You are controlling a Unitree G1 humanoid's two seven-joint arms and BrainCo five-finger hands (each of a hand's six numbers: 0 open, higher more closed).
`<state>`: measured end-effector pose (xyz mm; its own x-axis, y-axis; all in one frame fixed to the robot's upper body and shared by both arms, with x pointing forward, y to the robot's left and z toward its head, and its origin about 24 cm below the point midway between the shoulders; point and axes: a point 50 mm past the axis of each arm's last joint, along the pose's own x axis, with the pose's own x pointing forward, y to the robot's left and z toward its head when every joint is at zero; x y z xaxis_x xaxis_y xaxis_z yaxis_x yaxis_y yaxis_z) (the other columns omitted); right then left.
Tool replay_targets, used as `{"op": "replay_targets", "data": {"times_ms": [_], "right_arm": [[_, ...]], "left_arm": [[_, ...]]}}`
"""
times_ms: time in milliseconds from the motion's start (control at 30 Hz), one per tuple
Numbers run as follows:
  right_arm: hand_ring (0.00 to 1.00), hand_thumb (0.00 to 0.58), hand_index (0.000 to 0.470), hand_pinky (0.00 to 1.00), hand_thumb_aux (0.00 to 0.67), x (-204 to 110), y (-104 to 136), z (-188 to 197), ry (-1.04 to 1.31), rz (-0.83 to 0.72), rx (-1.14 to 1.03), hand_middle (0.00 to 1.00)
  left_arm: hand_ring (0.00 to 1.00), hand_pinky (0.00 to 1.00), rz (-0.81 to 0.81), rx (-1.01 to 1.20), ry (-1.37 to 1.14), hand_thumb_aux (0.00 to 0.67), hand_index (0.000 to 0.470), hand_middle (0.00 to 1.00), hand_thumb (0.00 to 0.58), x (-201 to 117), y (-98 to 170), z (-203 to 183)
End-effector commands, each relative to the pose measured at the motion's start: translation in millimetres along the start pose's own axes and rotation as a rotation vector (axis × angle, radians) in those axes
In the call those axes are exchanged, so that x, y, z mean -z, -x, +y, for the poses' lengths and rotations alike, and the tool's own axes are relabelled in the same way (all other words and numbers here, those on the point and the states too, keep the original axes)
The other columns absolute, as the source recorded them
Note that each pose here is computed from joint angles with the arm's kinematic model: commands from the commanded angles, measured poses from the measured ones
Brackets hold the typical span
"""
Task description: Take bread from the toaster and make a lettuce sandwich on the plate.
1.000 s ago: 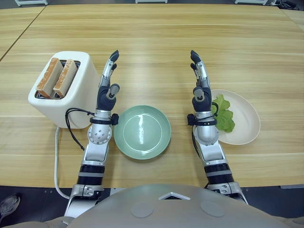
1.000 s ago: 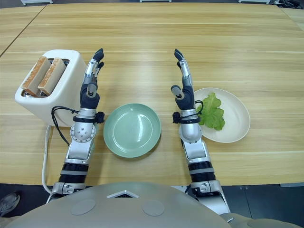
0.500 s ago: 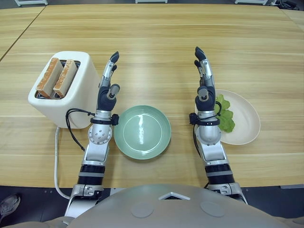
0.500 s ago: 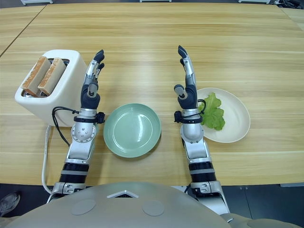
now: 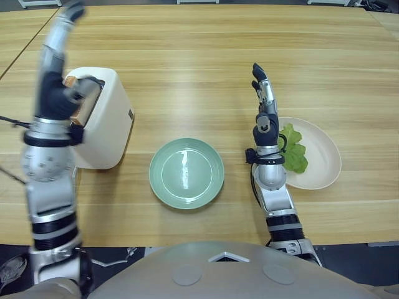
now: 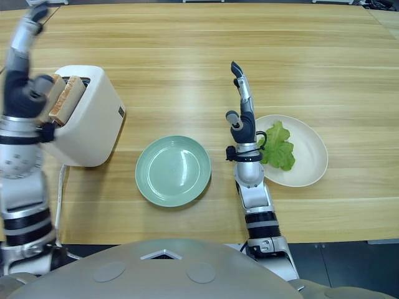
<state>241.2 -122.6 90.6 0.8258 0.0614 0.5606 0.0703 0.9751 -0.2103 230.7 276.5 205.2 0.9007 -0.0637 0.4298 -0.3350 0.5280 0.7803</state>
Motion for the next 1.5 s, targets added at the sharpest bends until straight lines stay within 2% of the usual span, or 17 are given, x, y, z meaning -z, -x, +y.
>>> {"op": "replay_targets", "data": {"times_ms": [33,133,267,300,333,433,500,733,833,933,1000,1100,1233,1367,1400,1433,1500], "right_arm": [[0.0,0.0,0.0,0.0,0.0,0,-2,5,-0.012,0.0,-0.001,0.0],[0.0,0.0,0.0,0.0,0.0,1,-2,4,-0.009,0.001,-0.001,0.0],[0.0,0.0,0.0,0.0,0.0,1,-2,5,-0.009,0.002,-0.009,0.0],[0.0,0.0,0.0,0.0,0.0,1,-2,5,-0.009,0.002,-0.011,0.0],[0.0,0.0,0.0,0.0,0.0,1,-2,6,-0.009,0.003,-0.012,0.0],[0.0,0.0,0.0,0.0,0.0,1,-2,5,-0.009,0.008,-0.016,0.0],[0.0,0.0,0.0,0.0,0.0,2,-1,6,-0.01,0.01,-0.02,0.0],[0.0,0.0,0.0,0.0,0.0,3,-1,6,-0.007,0.016,-0.022,0.0],[0.0,0.0,0.0,0.0,0.0,2,0,7,-0.007,0.018,-0.022,0.0],[0.0,0.0,0.0,0.0,0.0,2,0,7,-0.008,0.018,-0.018,0.0],[0.0,0.0,0.0,0.0,0.0,2,0,7,-0.009,0.019,-0.017,0.0],[0.0,0.0,0.0,0.0,0.0,3,1,7,-0.009,0.021,-0.017,0.0],[0.0,0.0,0.0,0.0,0.0,2,1,6,-0.007,0.023,-0.015,0.0],[0.0,0.0,0.0,0.0,0.0,2,2,5,-0.004,0.023,-0.014,0.0],[0.0,0.0,0.0,0.0,0.0,2,2,4,-0.004,0.023,-0.013,0.0],[0.0,0.0,0.0,0.0,0.0,2,2,4,-0.003,0.023,-0.012,0.0],[0.0,0.0,0.0,0.0,0.0,3,3,4,-0.001,0.024,-0.011,0.0]], "left_arm": [[0.0,0.0,0.25,0.214,-0.189,0.0,0.0,0.0,0.0,46,11,-4],[0.0,0.0,0.383,0.304,-0.328,0.0,0.0,0.0,0.0,70,19,0],[0.0,0.0,0.473,0.34,-0.428,0.003,0.002,0.0,0.005,83,19,6],[0.0,0.0,0.478,0.344,-0.437,0.102,0.072,0.0,0.164,84,19,7],[0.0,0.0,0.48,0.346,-0.438,0.126,0.088,0.0,0.198,84,18,7],[0.0,0.0,0.472,0.381,-0.438,0.147,0.103,0.0,0.227,82,17,2],[0.0,0.0,0.464,0.397,-0.441,0.205,0.144,0.0,0.301,80,16,0],[0.0,0.0,0.396,0.403,-0.453,0.116,0.081,0.0,0.183,61,4,6],[0.0,0.0,0.383,0.428,-0.473,0.129,0.09,0.0,0.201,56,1,7],[0.0,0.0,0.396,0.472,-0.493,0.197,0.138,0.0,0.291,57,2,6],[0.0,0.0,0.408,0.491,-0.496,0.347,0.243,0.0,0.445,58,4,5],[0.0,0.0,0.423,0.501,-0.494,0.483,0.339,0.0,0.535,60,6,5],[0.0,0.0,0.434,0.505,-0.488,0.515,0.361,0.0,0.549,61,7,5],[0.0,0.0,0.424,0.545,-0.475,0.504,0.354,0.0,0.545,61,9,-3],[0.0,0.0,0.421,0.555,-0.472,0.562,0.394,0.0,0.565,61,9,-5],[0.0,0.0,0.417,0.562,-0.472,0.67,0.47,0.0,0.58,61,9,-7],[0.0,0.0,0.397,0.553,-0.474,0.67,0.47,0.0,0.58,58,6,-9]]}}
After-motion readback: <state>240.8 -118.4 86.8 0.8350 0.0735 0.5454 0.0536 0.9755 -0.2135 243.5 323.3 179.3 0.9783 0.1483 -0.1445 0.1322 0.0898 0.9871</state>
